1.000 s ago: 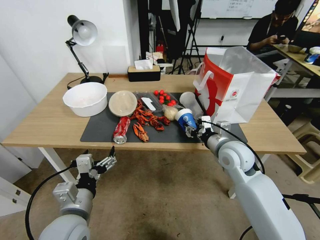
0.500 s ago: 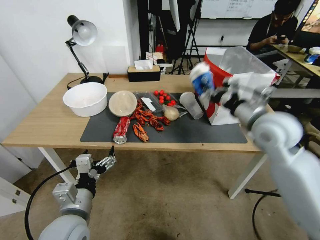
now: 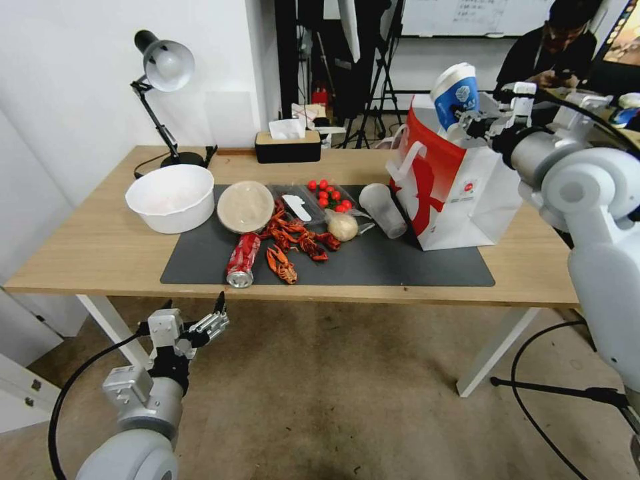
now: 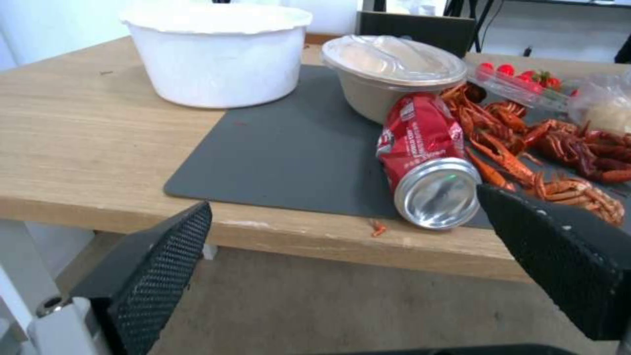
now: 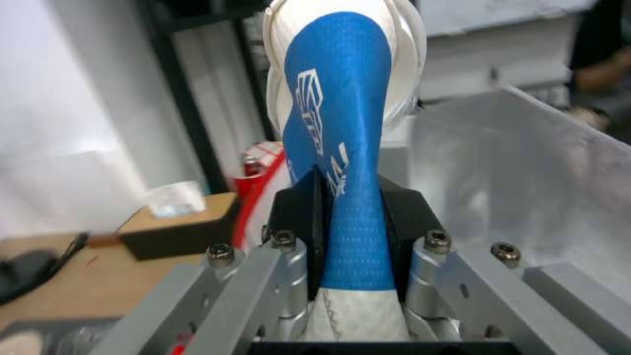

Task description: Pick up the trash from the table and place it into the takeout bag.

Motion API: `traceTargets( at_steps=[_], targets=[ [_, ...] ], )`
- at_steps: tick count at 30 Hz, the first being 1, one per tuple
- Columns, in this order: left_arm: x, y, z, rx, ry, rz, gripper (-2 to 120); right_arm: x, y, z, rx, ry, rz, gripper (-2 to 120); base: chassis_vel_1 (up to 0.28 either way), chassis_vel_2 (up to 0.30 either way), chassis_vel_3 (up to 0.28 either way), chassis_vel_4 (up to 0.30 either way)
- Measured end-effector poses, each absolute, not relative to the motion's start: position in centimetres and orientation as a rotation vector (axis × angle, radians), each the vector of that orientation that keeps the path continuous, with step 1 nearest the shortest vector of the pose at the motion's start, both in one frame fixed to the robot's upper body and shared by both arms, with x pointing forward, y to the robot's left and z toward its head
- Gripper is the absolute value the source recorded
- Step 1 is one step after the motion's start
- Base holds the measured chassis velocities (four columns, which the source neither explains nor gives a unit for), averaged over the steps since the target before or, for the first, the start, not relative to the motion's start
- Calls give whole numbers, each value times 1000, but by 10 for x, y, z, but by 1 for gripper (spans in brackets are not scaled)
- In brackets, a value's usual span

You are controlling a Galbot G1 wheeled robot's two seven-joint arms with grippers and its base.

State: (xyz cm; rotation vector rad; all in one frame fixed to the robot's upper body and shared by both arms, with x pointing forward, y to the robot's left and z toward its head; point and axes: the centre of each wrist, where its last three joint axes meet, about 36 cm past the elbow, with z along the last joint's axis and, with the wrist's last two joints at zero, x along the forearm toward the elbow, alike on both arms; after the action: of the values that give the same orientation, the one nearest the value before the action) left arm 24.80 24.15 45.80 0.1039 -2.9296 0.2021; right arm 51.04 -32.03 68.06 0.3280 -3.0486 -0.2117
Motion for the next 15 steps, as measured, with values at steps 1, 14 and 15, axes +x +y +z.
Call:
traceTargets(
  at_steps=[1, 14, 15],
  targets=[
    [248, 242, 458, 104, -2930, 202, 100, 510, -320, 681, 328, -3049, -212, 14, 0, 0, 0, 0],
    [247, 245, 459, 117, -2937, 192, 100, 539, -314, 702, 47, -2970, -359, 51, 0, 0, 0, 0],
    [247, 245, 459, 117, -2939, 192, 100, 539, -314, 702, 40, -2970, -354, 55, 0, 0, 0, 0]
  ],
)
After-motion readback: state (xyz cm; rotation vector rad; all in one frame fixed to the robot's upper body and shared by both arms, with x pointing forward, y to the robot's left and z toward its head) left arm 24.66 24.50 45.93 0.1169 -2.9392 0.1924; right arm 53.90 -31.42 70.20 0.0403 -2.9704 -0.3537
